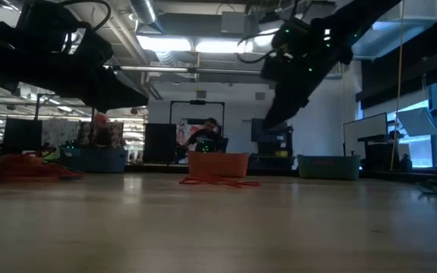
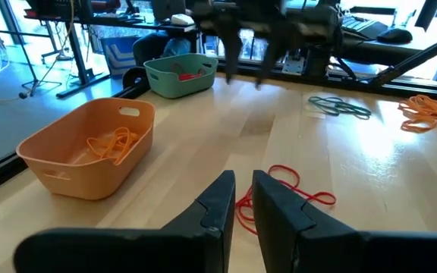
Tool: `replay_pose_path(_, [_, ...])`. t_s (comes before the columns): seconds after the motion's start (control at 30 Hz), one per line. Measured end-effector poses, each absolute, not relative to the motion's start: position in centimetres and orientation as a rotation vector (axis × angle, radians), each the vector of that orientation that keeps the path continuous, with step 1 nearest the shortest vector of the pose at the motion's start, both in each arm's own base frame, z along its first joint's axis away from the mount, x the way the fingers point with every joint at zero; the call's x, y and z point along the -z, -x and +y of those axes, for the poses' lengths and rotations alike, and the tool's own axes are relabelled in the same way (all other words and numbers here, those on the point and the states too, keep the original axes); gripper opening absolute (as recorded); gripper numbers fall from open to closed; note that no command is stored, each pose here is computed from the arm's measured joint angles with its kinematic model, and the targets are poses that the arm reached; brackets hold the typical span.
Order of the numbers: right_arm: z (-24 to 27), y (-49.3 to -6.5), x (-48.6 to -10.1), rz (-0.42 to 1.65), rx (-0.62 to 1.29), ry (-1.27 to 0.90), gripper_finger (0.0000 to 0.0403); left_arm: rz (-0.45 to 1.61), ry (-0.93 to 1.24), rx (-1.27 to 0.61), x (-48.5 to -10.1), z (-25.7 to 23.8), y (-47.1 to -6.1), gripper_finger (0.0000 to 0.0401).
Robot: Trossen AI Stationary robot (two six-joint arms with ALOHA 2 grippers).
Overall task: Sort rubber bands into baskets
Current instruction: Put the red rubber band into the green bin
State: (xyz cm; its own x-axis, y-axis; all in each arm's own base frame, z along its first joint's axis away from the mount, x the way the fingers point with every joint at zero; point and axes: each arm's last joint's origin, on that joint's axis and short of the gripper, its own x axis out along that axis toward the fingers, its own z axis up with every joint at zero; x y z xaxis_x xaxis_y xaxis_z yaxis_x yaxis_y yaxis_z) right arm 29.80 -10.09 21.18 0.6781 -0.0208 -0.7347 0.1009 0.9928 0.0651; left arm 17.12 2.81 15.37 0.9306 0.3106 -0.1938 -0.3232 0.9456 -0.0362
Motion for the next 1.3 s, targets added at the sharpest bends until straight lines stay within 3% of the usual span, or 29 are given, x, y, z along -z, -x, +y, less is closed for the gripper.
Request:
replay_pose_path(0.2, [-7.4,-32.6,-17.9,0.859,0.007,-0.047,0.0163,0.187,0.068,-0.325,-15.4,2.8,-17.1,0.0045])
replay_pose_path(0.6, [-6.2,-34.2,-12.7,0.98,0.033,-0.105,0.0111,0.183,0.065,-0.325,-15.4,2.8,-17.1,0.0045])
replay_pose_path(0.97, [-6.0,-34.2,-12.5,0.989,0.013,-0.075,0.0006,0.184,0.065,-0.325,-15.4,2.8,-17.1,0.0045])
replay_pose_path(1.3, [-4.0,-33.2,-14.8,1.034,0.164,0.101,0.0006,0.175,0.063,-0.325,-15.5,2.8,-17.1,0.0045])
